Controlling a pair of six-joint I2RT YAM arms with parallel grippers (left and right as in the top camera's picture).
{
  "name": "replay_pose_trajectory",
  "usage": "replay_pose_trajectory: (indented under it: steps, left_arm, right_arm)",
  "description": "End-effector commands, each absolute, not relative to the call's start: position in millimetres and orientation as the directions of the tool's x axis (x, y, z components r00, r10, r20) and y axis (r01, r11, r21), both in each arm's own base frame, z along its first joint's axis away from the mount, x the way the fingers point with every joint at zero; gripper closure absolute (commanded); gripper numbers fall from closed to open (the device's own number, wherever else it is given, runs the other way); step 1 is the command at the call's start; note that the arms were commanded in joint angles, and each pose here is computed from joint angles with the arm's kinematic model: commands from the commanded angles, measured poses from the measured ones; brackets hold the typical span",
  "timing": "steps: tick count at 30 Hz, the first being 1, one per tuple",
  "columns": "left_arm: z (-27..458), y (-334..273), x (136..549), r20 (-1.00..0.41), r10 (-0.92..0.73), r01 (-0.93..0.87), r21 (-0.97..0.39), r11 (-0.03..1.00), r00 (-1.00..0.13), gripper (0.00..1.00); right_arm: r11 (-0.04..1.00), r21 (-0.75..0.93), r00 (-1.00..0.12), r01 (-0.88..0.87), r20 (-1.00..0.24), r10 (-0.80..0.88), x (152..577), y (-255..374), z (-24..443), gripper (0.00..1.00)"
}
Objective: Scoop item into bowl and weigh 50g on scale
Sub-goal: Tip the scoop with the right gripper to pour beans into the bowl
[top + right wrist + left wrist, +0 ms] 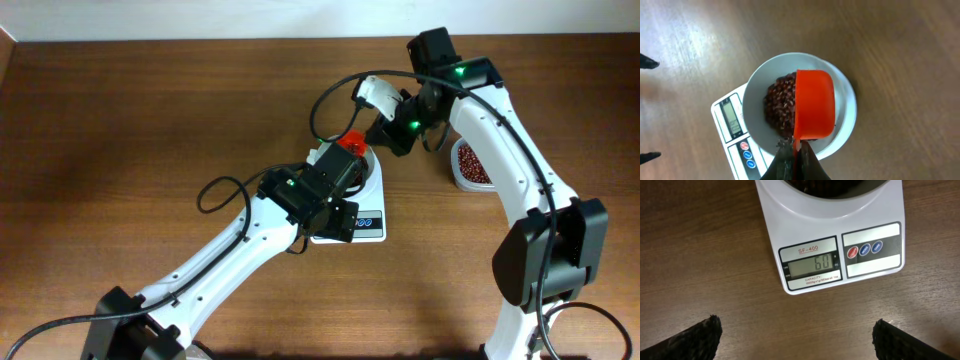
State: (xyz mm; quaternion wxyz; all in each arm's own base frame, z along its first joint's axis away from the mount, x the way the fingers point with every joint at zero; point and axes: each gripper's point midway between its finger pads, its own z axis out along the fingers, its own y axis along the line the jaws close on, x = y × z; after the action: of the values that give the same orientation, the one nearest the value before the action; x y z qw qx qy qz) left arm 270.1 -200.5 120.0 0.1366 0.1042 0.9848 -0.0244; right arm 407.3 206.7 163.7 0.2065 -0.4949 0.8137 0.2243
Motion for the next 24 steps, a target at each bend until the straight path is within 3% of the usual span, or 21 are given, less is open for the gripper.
replay_pose_trajectory:
  steps: [1,3,5,8,10,11,13,15,18,24]
  left_arm:
    - [118.5,-197.6,269.2,-0.276,0.187,0.197,-0.009,0.98,-0.943,0.01]
    - [118.6,-197.8,269.1,-0.276,0.187,0.197,-0.009,0.98,-0.943,0.01]
    - [118.6,-197.8,269.1,-0.276,0.187,0.197,-0.009,0.98,-0.943,0.01]
    - [118.5,-197.7,269.2,-0.276,0.187,0.197,-0.009,0.98,-0.943,0.01]
    - [118.4,-197.7,269.1,-0.276,0.187,0.197,-0.009,0.98,-0.943,0.01]
    - [118.4,-197.8,269.0,-0.276,0.187,0.197,-0.009,0.98,-0.943,0.01]
    - [118.4,-197.7,269.1,-0.276,0.187,0.197,-0.009,0.98,-0.943,0.01]
    - [118.5,-197.7,269.2,-0.276,0.187,0.197,-0.009,0.98,-0.943,0.01]
    - [118.5,-197.7,269.2,-0.276,0.187,0.197,-0.009,0.98,-0.943,0.01]
    - [118.6,-197.8,269.1,-0.276,0.187,0.197,-0.009,0.98,-0.943,0.01]
  right_arm:
    - [0.335,0.136,-0.345,-0.932,-0.612,-0.712,396.8,215.7,189.7,0.96]
    - [0.378,0.12,-0.37,-0.918,-0.602,-0.708,404.8,211.9,188.6,0.96]
    - [0.329,0.14,-0.344,-0.934,-0.606,-0.717,394.4,215.5,188.8,0.96]
    - [0.386,0.12,-0.379,-0.915,-0.588,-0.714,403.9,209.2,186.6,0.96]
    - [0.353,0.122,-0.353,-0.928,-0.592,-0.724,398.9,211.5,186.7,0.96]
    - [0.4,0.102,-0.38,-0.911,-0.584,-0.718,407.9,207.2,185.9,0.96]
    - [0.35,0.127,-0.355,-0.928,-0.588,-0.727,397.0,211.5,186.1,0.96]
    - [0.398,0.104,-0.381,-0.911,-0.582,-0.719,406.7,209.5,185.7,0.96]
    - [0.298,0.109,-0.301,-0.948,-0.609,-0.734,394.5,217.2,188.4,0.96]
    - [0.371,0.092,-0.349,-0.924,-0.594,-0.724,406.3,212.4,187.2,0.96]
